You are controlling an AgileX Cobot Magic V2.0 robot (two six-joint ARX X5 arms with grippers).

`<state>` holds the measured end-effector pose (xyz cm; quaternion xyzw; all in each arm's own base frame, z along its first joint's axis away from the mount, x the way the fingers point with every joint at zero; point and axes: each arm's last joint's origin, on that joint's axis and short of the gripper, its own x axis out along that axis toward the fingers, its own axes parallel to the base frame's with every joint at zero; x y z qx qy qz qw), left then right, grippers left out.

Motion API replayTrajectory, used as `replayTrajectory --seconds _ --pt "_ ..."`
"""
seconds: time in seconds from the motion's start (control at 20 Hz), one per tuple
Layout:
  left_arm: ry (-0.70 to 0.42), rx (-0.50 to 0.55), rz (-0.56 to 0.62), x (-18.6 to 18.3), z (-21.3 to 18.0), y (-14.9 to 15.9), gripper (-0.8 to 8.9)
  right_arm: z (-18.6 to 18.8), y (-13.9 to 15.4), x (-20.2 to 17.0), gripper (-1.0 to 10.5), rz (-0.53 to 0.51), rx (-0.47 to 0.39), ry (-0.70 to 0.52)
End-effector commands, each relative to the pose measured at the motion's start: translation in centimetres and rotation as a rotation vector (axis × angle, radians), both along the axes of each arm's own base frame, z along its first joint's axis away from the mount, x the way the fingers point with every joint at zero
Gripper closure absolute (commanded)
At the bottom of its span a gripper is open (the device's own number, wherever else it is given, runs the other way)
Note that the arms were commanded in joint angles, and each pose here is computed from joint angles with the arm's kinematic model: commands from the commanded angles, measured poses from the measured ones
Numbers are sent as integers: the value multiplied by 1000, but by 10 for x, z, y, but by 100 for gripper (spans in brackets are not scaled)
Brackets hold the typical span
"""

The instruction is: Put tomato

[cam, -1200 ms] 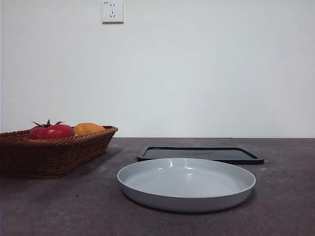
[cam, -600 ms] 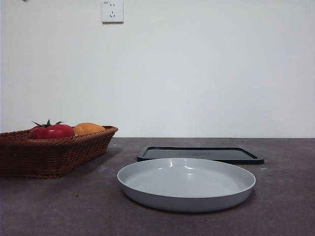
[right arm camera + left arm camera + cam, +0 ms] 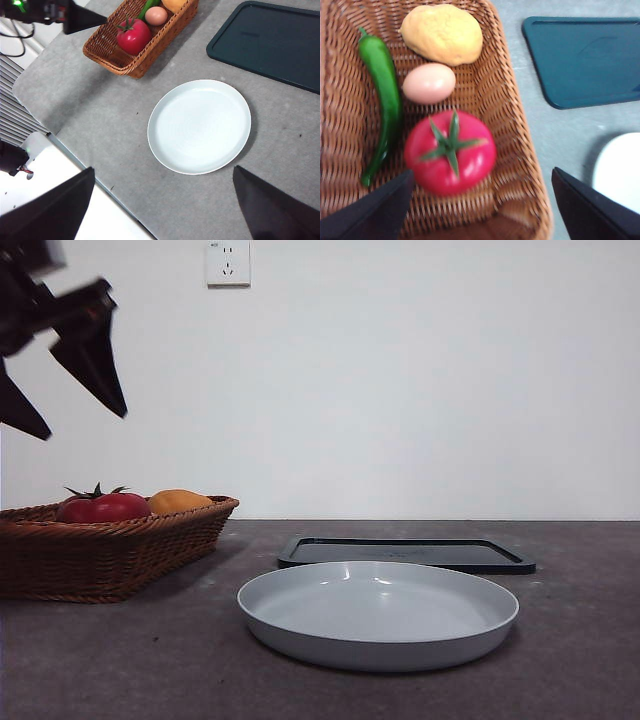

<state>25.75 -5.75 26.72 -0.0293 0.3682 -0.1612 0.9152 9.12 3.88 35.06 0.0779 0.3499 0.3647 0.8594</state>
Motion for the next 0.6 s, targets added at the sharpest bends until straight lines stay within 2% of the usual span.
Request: replayTrajectory --seconds 0.05,0.6 --pt "-16 30 -27 15 -5 -4 366 5 1 0 506 8 4 -19" --pt "66 102 -58 45 -51 -10 366 5 1 0 506 8 4 -19"
